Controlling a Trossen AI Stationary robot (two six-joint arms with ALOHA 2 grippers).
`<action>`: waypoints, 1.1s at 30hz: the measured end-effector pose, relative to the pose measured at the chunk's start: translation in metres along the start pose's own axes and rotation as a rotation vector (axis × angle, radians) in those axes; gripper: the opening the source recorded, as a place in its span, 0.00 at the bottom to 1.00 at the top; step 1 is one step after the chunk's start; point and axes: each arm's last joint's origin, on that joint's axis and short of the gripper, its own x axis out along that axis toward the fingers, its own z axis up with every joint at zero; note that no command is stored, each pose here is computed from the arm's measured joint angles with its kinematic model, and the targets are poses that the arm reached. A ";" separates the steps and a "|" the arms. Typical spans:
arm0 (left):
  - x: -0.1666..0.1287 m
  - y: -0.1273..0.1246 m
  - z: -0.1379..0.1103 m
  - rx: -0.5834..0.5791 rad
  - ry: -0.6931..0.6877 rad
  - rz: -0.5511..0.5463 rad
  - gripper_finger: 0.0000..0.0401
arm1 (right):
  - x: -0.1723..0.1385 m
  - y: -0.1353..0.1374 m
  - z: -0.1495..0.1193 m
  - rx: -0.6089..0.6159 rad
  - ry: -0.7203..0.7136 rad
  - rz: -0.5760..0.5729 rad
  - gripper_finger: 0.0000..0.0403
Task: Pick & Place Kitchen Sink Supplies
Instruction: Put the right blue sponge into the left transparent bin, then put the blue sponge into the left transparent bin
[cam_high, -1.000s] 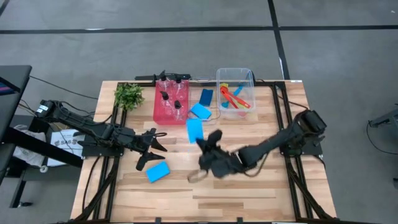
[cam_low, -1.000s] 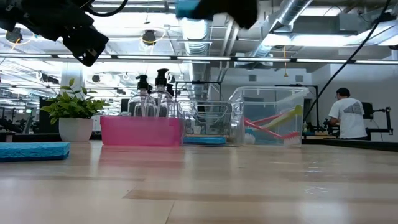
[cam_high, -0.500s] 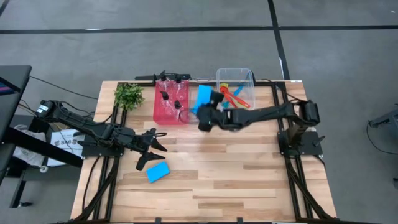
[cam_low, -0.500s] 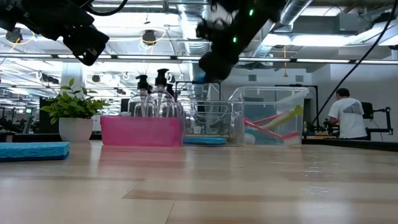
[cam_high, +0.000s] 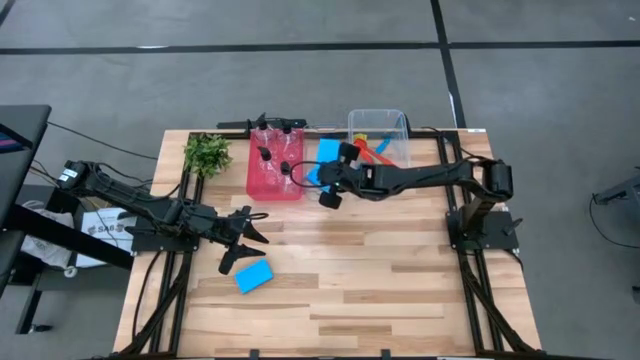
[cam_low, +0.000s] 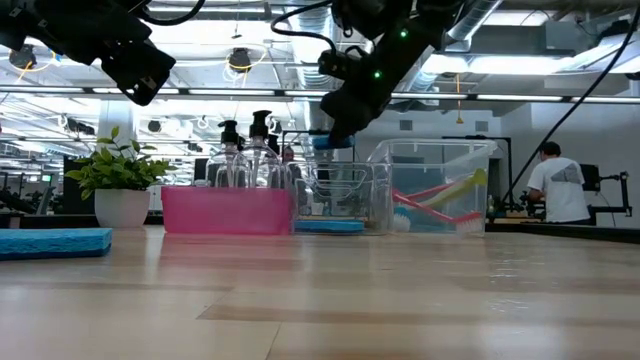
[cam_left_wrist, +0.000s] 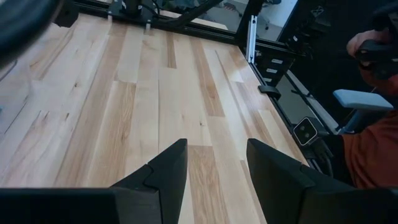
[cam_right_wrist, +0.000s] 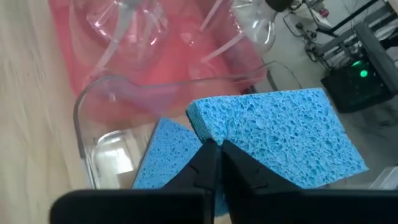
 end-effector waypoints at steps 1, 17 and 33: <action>0.000 0.000 0.000 0.000 0.000 0.000 0.42 | 0.000 0.000 0.000 0.011 0.002 0.000 0.03; 0.000 0.000 0.001 0.000 -0.007 -0.002 0.42 | 0.001 -0.002 -0.001 0.060 0.006 -0.005 0.37; 0.000 0.000 0.001 0.000 -0.007 -0.002 0.42 | -0.023 0.036 0.013 0.028 -0.128 0.061 0.50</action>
